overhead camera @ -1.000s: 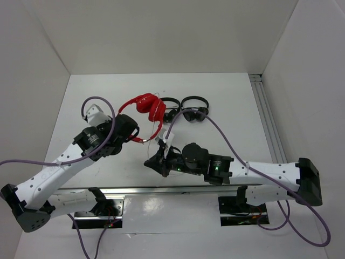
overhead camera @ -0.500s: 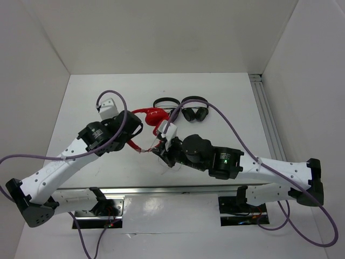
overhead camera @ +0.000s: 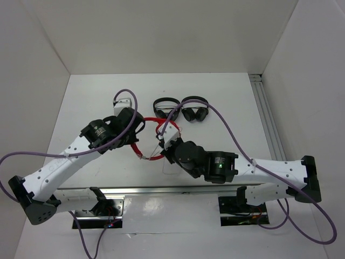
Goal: Wrap the headphones
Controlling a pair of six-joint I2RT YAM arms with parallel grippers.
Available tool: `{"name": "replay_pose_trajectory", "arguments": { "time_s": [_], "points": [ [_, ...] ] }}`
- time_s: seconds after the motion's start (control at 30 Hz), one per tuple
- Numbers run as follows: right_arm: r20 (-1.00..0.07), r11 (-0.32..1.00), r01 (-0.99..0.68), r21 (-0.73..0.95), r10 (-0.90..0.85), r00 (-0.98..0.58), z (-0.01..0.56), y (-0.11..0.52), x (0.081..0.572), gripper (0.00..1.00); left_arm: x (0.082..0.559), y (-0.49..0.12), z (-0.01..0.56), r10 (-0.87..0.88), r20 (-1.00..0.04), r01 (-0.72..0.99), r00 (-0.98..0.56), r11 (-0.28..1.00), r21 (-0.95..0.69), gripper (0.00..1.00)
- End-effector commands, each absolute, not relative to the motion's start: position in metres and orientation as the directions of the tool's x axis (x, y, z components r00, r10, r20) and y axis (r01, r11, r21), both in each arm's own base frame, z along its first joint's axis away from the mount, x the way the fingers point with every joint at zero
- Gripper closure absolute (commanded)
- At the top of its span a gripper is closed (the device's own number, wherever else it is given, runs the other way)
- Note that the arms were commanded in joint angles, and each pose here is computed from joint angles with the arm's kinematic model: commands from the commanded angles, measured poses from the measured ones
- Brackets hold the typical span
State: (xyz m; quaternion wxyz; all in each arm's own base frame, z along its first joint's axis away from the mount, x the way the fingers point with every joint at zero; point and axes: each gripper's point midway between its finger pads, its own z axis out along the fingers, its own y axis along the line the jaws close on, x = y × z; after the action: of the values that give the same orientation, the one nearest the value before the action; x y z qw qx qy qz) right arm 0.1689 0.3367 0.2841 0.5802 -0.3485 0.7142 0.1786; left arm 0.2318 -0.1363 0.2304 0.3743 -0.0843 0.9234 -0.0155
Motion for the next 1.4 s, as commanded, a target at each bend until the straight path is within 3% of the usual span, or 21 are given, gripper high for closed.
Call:
{"name": "replay_pose_trajectory", "arguments": {
  "time_s": [0.0, 0.2, 0.33, 0.67, 1.37],
  "points": [
    [-0.988, 0.849, -0.517, -0.109, -0.151, -0.039, 0.324, 0.314, 0.194, 0.96, 0.235, -0.153, 0.256, -0.14, -0.716, -0.034, -0.683, 0.986, -0.161, 1.0],
    [-0.999, 0.887, -0.459, -0.043, -0.044, 0.008, 0.338, 0.305, 0.201, 0.88, 0.224, -0.159, 0.256, -0.121, -0.704, 0.019, -0.7, 0.982, -0.188, 1.0],
    [-0.999, 0.911, -0.409, -0.047, -0.042, 0.021, 0.335, 0.304, 0.208, 0.86, 0.216, -0.168, 0.265, -0.094, -0.708, 0.079, -0.7, 0.975, -0.208, 1.0],
    [-0.999, 0.936, -0.35, -0.026, -0.016, 0.03, 0.323, 0.309, 0.22, 0.71, 0.209, -0.176, 0.263, -0.048, -0.697, 0.117, -0.716, 0.975, -0.188, 1.0],
    [-1.0, 0.936, -0.352, 0.012, 0.011, -0.005, 0.328, 0.292, 0.299, 0.66, 0.187, -0.176, 0.252, 0.082, -0.676, 0.268, -0.733, 0.947, -0.177, 1.0]
  ]
}}
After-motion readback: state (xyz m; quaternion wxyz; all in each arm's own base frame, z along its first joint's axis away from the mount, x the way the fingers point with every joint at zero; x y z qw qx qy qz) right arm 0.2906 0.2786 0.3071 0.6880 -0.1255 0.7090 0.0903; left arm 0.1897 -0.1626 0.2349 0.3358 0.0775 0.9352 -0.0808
